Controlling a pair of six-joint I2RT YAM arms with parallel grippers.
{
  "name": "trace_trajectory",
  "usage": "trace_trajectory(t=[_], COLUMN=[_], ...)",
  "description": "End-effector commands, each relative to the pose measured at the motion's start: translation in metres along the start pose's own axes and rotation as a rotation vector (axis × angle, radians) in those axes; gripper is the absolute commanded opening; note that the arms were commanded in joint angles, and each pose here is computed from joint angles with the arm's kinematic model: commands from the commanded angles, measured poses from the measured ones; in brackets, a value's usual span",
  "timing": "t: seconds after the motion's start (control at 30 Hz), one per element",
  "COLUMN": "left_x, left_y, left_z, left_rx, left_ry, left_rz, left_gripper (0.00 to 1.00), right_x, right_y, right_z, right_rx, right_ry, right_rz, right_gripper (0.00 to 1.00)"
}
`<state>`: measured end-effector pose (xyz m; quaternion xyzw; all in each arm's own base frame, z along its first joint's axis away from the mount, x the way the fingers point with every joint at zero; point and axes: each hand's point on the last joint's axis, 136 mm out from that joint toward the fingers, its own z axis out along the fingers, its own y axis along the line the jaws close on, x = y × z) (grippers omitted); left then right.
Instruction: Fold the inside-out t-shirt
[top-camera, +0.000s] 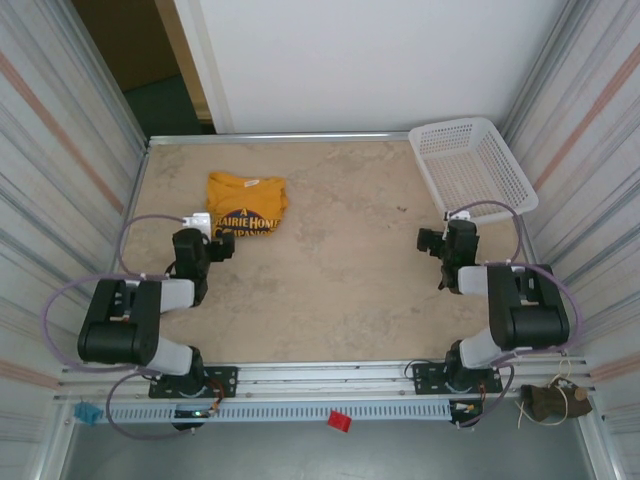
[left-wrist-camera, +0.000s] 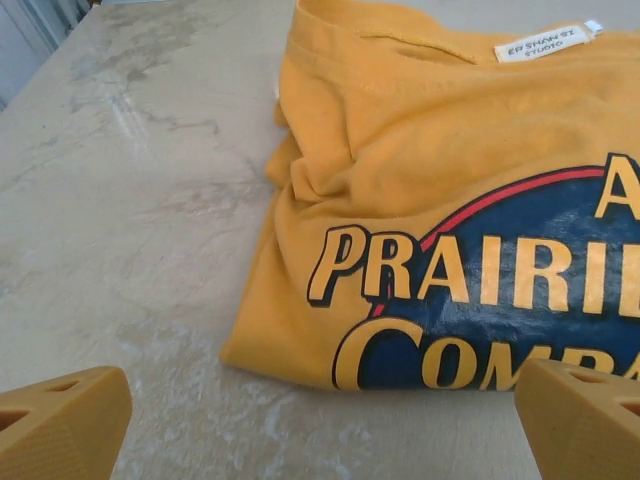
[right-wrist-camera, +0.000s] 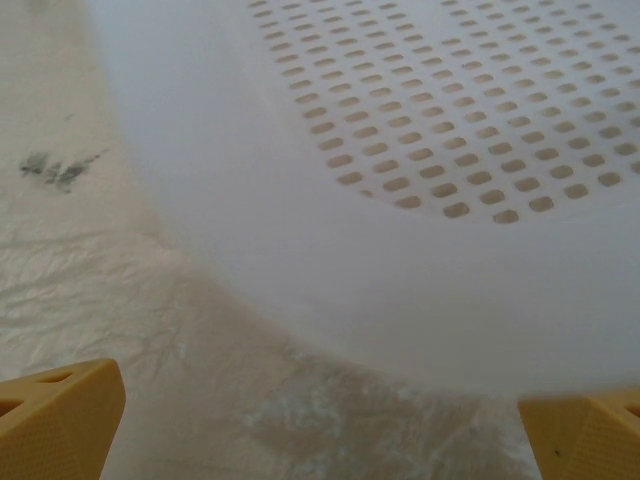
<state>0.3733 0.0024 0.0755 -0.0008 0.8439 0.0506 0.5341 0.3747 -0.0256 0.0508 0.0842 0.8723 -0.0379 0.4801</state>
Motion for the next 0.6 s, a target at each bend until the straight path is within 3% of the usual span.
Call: trace_trajectory(t=[0.0, 0.13, 0.57], left_x=[-0.0247, -0.0230, -0.0248], left_y=[-0.0136, -0.0125, -0.0175], left_z=[0.0066, 0.0137, 0.0120], left_rx=[0.097, 0.135, 0.145], left_ry=[-0.093, -0.034, -0.051], left_rz=[0.033, 0.006, 0.029], left_gripper=[0.99, 0.99, 0.99], right_x=[-0.0353, -0.0356, -0.0357], right_y=[0.0026, 0.0047, 0.0061], right_z=[-0.0012, -0.0013, -0.0018], right_rx=[-0.093, -0.065, -0.077], right_ry=[-0.150, -0.147, -0.153], right_rz=[0.043, 0.020, 0.017], right_gripper=[0.99, 0.99, 0.99])
